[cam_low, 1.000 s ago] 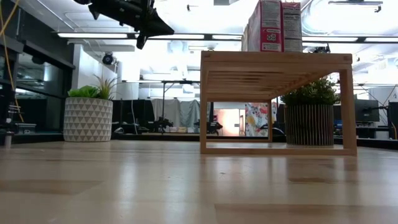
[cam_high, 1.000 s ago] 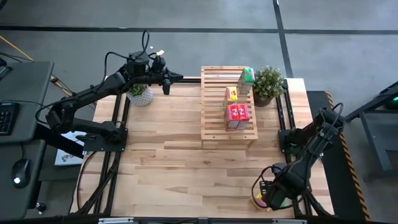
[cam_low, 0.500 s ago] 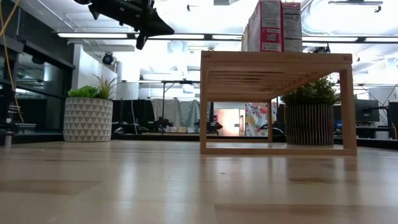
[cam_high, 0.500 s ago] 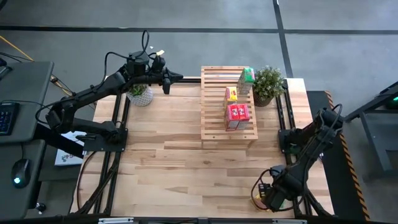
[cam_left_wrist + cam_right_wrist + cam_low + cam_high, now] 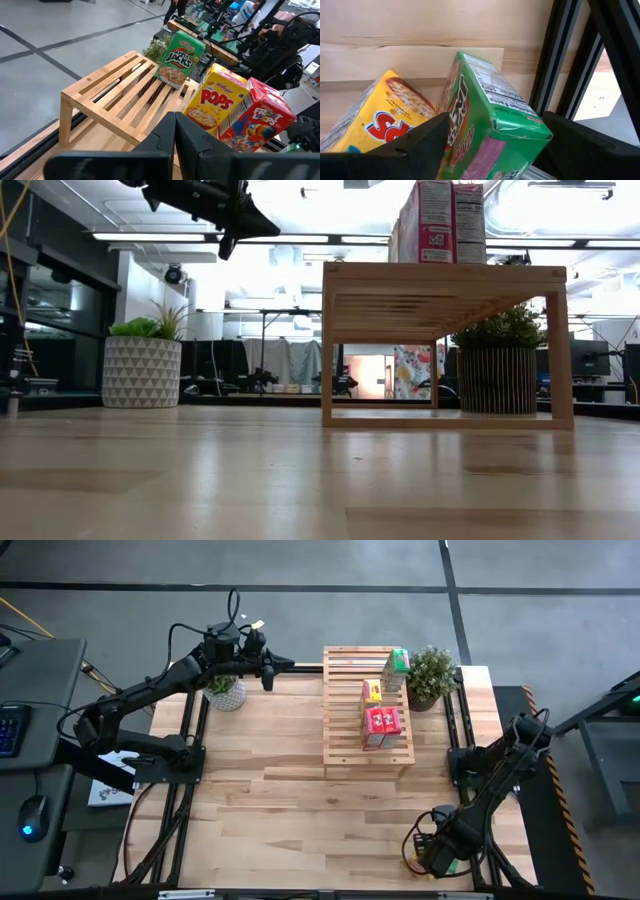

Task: Stack cereal on shelf
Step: Put the green cereal on the shelf

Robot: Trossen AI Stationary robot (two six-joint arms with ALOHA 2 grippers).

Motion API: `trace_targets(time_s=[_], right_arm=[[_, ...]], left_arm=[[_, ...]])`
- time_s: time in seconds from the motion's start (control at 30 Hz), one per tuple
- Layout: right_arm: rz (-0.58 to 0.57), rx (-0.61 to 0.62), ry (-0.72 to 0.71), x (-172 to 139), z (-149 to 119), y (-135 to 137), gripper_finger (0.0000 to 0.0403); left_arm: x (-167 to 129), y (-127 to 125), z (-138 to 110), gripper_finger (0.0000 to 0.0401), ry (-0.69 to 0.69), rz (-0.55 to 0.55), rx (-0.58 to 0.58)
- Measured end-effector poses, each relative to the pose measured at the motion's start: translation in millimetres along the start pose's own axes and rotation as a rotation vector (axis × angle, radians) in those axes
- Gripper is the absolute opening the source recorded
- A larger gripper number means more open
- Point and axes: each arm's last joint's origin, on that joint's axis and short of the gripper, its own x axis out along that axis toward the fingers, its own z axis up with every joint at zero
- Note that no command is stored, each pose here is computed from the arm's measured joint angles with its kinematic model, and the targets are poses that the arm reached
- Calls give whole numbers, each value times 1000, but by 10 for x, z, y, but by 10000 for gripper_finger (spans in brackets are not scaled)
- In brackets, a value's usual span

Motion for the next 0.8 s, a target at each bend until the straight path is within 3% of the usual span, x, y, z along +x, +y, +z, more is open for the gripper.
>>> trace_targets(time_s=[0.37,0.63,0.8], right_arm=[[0,8,-11,-5,18,5,205],[37,-10,-16,-104,52,-59,193],[71,-53,-11,-319,116,-218,193]], left_arm=[[0,0,0,0,0,1,0],[-1,0,0,0,0,1,1],[0,1,0,0,0,2,1]])
